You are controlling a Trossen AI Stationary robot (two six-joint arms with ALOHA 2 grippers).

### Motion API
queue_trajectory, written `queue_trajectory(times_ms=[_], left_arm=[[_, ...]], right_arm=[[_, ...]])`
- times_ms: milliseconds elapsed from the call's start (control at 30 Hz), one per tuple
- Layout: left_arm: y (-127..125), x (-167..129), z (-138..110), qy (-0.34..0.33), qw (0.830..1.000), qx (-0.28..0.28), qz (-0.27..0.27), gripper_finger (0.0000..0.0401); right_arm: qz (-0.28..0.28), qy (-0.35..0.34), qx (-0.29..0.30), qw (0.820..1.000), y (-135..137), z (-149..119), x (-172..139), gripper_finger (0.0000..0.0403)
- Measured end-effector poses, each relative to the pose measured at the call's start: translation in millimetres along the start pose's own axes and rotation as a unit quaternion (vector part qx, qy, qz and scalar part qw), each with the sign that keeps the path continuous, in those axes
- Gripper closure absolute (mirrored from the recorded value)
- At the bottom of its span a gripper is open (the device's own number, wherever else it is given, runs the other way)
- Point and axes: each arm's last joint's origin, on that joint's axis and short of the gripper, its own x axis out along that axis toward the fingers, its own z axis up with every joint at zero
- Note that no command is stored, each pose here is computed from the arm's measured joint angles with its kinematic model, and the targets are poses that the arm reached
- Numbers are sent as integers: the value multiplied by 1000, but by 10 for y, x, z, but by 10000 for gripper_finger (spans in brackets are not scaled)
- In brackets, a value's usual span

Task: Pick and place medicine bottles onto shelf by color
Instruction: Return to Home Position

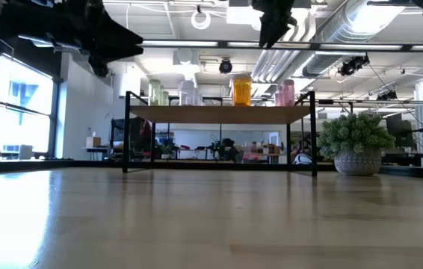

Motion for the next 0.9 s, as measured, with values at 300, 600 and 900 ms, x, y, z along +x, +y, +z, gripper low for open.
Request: queue_trajectory(times_ms=[300,600,900], left_arm=[[124,-287,172,-51,999,-14,15,270],[165,-359,156,-35,999,-25,6,270],[112,-360,126,-11,998,-6,-66,270]], right_arm=[[-1,-39,16,999,19,-478,-134,187],[-7,-131,71,989,58,-1356,-365,187],[-1,-210,137,968,112,-2163,-515,187]])
